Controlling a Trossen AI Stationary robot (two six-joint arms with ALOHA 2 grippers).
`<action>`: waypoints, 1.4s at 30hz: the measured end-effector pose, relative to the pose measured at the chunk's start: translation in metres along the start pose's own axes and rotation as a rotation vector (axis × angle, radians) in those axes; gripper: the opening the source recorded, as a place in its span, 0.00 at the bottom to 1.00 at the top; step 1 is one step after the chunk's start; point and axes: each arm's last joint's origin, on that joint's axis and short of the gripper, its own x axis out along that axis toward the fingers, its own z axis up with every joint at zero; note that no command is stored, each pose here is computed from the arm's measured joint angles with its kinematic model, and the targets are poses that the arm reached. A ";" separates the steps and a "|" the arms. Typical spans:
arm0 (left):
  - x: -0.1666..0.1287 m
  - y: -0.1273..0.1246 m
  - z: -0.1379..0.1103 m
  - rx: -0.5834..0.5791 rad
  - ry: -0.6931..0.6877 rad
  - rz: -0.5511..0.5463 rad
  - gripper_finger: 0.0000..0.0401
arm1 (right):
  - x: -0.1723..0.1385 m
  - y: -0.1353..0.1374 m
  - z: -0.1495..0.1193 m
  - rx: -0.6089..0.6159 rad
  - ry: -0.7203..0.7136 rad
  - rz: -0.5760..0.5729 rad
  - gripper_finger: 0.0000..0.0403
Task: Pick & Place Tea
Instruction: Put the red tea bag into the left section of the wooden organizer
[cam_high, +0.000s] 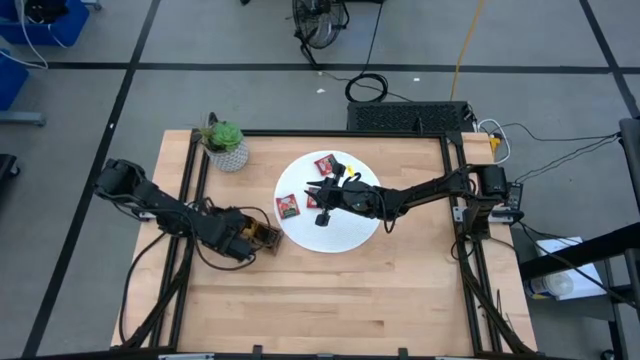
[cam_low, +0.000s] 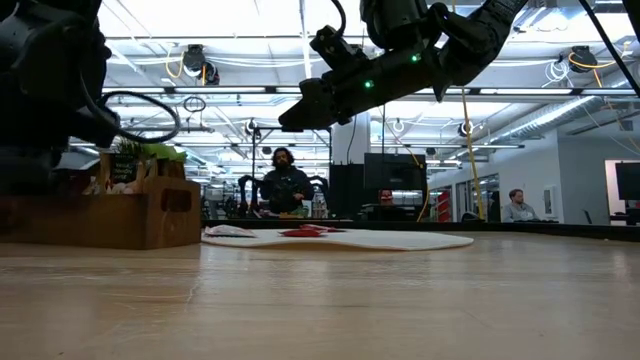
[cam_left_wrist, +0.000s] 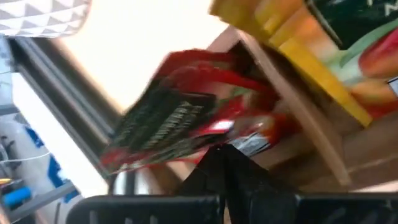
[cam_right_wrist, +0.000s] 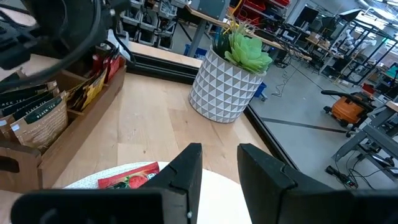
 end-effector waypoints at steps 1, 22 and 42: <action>-0.004 0.001 0.000 0.002 0.000 0.009 0.00 | 0.000 0.000 0.000 0.000 0.000 0.000 0.22; -0.106 0.006 0.014 0.030 -0.588 -0.059 0.06 | -0.002 0.006 -0.001 -0.032 0.022 0.021 0.22; -0.111 0.066 0.019 0.112 -1.195 -0.675 0.60 | -0.001 -0.023 -0.036 0.047 0.366 0.021 0.25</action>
